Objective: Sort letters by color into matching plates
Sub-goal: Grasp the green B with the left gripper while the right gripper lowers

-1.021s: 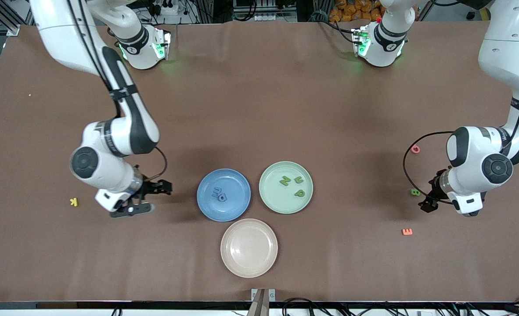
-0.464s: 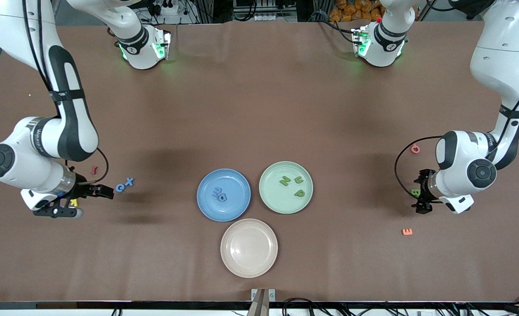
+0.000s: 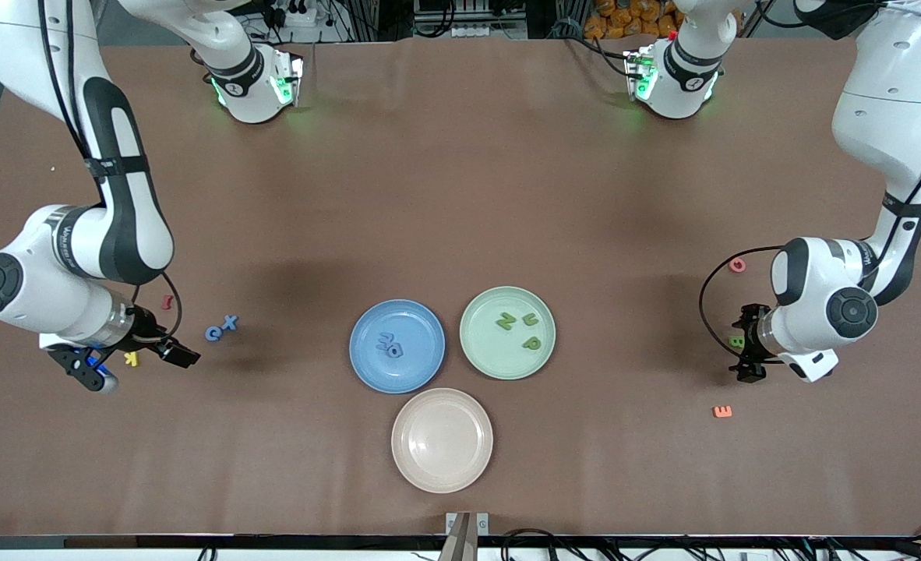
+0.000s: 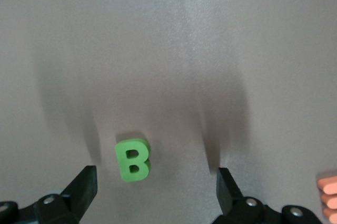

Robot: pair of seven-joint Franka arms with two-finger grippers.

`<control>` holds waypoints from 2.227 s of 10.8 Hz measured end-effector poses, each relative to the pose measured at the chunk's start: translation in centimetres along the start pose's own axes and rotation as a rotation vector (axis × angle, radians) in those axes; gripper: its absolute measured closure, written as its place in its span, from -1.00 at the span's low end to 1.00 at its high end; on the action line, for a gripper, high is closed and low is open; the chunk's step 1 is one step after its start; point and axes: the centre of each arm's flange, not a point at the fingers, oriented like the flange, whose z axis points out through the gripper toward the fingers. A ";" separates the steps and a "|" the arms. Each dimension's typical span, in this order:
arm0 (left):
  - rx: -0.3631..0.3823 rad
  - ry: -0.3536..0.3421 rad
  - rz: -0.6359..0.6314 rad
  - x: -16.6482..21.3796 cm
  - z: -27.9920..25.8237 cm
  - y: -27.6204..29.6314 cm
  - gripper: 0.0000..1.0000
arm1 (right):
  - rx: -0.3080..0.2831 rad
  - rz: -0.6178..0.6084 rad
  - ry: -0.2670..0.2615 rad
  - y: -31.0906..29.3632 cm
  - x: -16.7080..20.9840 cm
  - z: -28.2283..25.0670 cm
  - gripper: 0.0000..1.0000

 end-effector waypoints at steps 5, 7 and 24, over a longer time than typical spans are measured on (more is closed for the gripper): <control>-0.008 0.001 -0.006 0.5 1.0 0.0 -1.00 | -0.019 0.587 -0.010 1.0 -0.4 1.8 -1.00; -0.006 0.011 0.001 0.8 1.0 -0.1 -1.00 | 0.000 0.782 0.020 1.1 -0.3 3.3 -1.00; -0.106 0.017 0.076 -12.6 -3.1 4.2 0.43 | 0.051 0.922 0.066 4.2 -6.3 13.7 -1.00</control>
